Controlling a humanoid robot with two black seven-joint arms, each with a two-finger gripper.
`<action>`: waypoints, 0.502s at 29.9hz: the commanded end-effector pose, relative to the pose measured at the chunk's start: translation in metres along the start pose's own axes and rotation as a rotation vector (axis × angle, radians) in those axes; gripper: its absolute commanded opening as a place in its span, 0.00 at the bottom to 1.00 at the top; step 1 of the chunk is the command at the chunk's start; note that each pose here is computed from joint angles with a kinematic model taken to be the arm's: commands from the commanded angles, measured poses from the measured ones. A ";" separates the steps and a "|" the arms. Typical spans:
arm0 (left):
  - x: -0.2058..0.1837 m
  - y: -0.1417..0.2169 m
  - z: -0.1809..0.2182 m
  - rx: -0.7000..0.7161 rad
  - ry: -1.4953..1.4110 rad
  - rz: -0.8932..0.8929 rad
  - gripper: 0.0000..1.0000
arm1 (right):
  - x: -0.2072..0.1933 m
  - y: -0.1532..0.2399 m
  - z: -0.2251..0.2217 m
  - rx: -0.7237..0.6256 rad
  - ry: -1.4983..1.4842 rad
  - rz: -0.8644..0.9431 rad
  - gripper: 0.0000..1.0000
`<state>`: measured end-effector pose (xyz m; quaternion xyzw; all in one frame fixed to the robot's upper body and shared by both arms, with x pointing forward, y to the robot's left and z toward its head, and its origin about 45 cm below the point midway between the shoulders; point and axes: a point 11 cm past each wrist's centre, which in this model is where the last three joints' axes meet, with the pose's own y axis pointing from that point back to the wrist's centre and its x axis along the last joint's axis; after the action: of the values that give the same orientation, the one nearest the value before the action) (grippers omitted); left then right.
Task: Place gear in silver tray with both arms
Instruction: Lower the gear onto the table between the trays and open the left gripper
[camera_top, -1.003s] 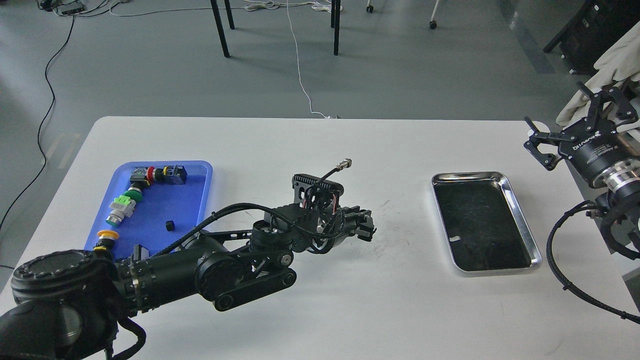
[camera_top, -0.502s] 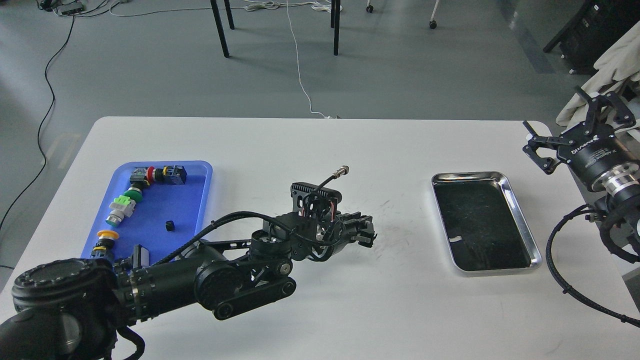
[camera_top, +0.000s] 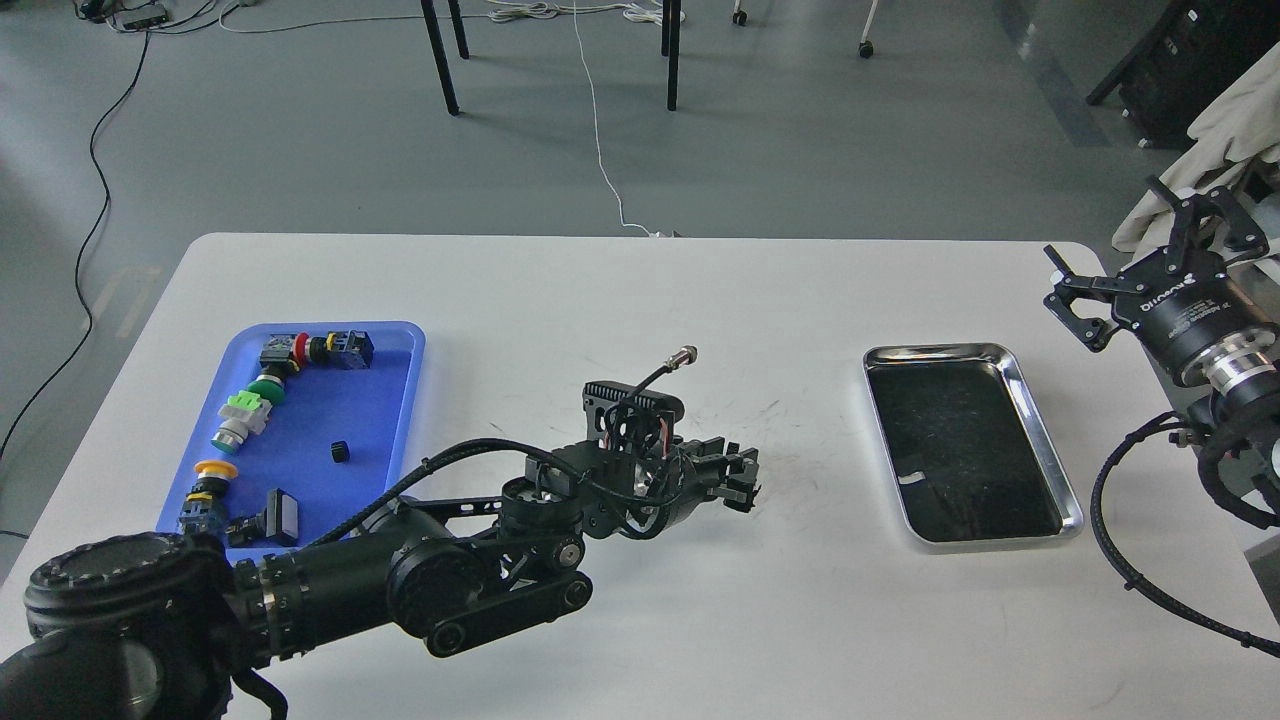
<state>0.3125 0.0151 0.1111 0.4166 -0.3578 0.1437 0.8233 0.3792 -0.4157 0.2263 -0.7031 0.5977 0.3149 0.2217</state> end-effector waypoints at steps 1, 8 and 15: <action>0.002 0.000 0.000 0.001 0.014 0.021 0.55 | 0.000 0.000 0.000 0.002 0.000 0.000 0.99; 0.021 0.001 0.000 0.007 0.068 0.103 0.92 | -0.001 0.000 0.000 0.001 0.000 -0.002 0.99; 0.087 0.013 -0.002 -0.017 0.281 0.263 0.98 | -0.005 -0.002 -0.001 -0.001 0.001 -0.015 0.99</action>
<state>0.3499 0.0155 0.1545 0.3640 -0.3104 0.2610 0.8385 0.3797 -0.4141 0.2286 -0.7054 0.5950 0.3138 0.2233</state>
